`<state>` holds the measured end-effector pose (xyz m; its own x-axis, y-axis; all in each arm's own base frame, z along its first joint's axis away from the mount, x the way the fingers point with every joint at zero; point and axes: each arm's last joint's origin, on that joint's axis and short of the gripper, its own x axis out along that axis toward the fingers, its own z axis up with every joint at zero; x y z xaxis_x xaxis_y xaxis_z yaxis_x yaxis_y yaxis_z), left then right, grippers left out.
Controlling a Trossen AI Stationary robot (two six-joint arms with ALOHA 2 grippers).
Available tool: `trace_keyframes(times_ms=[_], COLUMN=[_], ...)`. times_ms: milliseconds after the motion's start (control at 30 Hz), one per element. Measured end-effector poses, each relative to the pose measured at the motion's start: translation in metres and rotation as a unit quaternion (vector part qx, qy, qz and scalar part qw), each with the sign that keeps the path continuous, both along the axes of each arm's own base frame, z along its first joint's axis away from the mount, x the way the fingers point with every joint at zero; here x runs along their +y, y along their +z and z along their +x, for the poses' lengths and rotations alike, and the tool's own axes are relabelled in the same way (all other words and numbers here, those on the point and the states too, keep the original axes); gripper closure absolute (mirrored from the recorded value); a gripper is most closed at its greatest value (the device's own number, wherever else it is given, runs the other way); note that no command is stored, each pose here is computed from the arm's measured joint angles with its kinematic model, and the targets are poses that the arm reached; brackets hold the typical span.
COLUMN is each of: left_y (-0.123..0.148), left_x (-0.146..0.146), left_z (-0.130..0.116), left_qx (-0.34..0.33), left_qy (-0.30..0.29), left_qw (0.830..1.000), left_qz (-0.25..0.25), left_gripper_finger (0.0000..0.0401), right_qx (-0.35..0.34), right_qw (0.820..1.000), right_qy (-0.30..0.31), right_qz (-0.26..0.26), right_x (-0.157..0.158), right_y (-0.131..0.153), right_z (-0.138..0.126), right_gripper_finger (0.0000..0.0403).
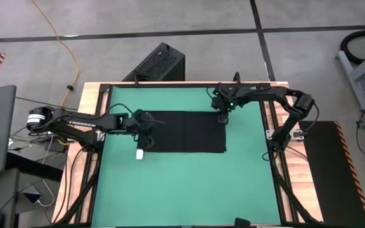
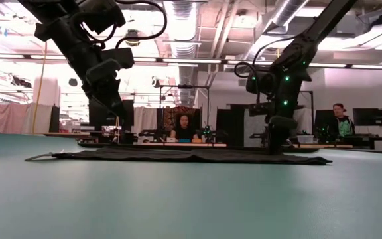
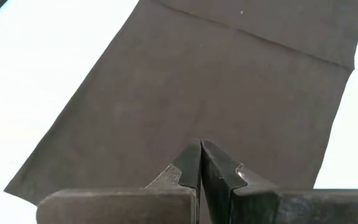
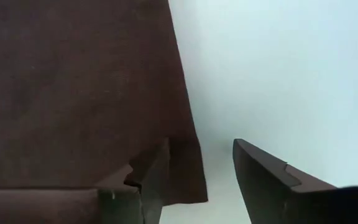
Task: Roll towel into tight, uniform cylinder
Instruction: Roll the towel
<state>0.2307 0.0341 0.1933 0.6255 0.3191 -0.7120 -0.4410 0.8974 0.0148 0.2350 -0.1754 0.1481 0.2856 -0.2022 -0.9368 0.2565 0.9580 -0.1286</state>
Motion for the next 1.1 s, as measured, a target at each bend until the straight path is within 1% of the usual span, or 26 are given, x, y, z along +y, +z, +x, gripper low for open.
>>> trace_keyframes(times_ms=[67,133,300,367,400,467,533,633,700,767,867,967,1100], left_y=[0.0,0.0,0.0,0.0,0.0,0.0,0.0,0.001,0.002,0.002,-0.003,-0.014,-0.026], left_x=[0.0,-0.001,-0.003,-0.005,-0.005,-0.007,-0.009,-0.014,-0.018,-0.023,-0.03,-0.033,-0.034], left_z=[0.0,0.0,0.0,0.001,0.001,0.001,0.001,0.003,0.004,0.006,0.006,0.001,-0.006], left_qx=[0.0,0.0,0.0,0.0,0.0,0.0,-0.001,-0.013,-0.021,-0.031,-0.062,-0.072,-0.067], left_qy=[-0.002,-0.004,-0.01,-0.012,-0.014,-0.017,-0.021,-0.026,-0.041,-0.053,-0.058,-0.042,-0.015], left_qw=[1.0,1.0,1.0,1.0,1.0,1.0,1.0,1.0,0.999,0.998,0.996,0.996,0.998], left_qz=[-0.002,-0.003,-0.003,-0.003,-0.003,-0.003,-0.004,-0.011,-0.018,-0.02,-0.017,-0.01,-0.009], left_gripper_finger=[0.0401,0.0401,0.0401,0.0401,0.0401,0.0401,0.0401,0.0401,0.0401,0.0401,0.0401,0.0401,0.0401], right_qx=[0.005,0.013,0.019,0.024,0.024,0.018,0.016,0.016,0.018,0.026,0.029,0.015,0.003], right_qw=[1.0,1.0,0.999,0.997,0.996,0.994,0.99,0.985,0.984,0.984,0.984,0.986,0.989], right_qy=[-0.001,-0.007,-0.033,-0.048,-0.053,-0.056,-0.064,-0.091,-0.097,-0.094,-0.102,-0.102,-0.09], right_qz=[0.005,0.01,0.029,0.048,0.064,0.097,0.123,0.143,0.152,0.151,0.141,0.129,0.117], right_x=[0.003,0.007,0.022,0.031,0.036,0.047,0.059,0.078,0.091,0.103,0.117,0.127,0.133], right_y=[0.001,0.004,0.019,0.024,0.026,0.031,0.034,0.037,0.036,0.033,0.031,0.033,0.035], right_z=[-0.001,-0.003,-0.009,-0.011,-0.012,-0.012,-0.01,-0.004,0.001,0.007,0.012,0.017,0.019], right_gripper_finger=[0.0217,0.0244,0.0344,0.0379,0.0389,0.0392,0.038,0.0364,0.0363,0.0367,0.0382,0.0392,0.0391])
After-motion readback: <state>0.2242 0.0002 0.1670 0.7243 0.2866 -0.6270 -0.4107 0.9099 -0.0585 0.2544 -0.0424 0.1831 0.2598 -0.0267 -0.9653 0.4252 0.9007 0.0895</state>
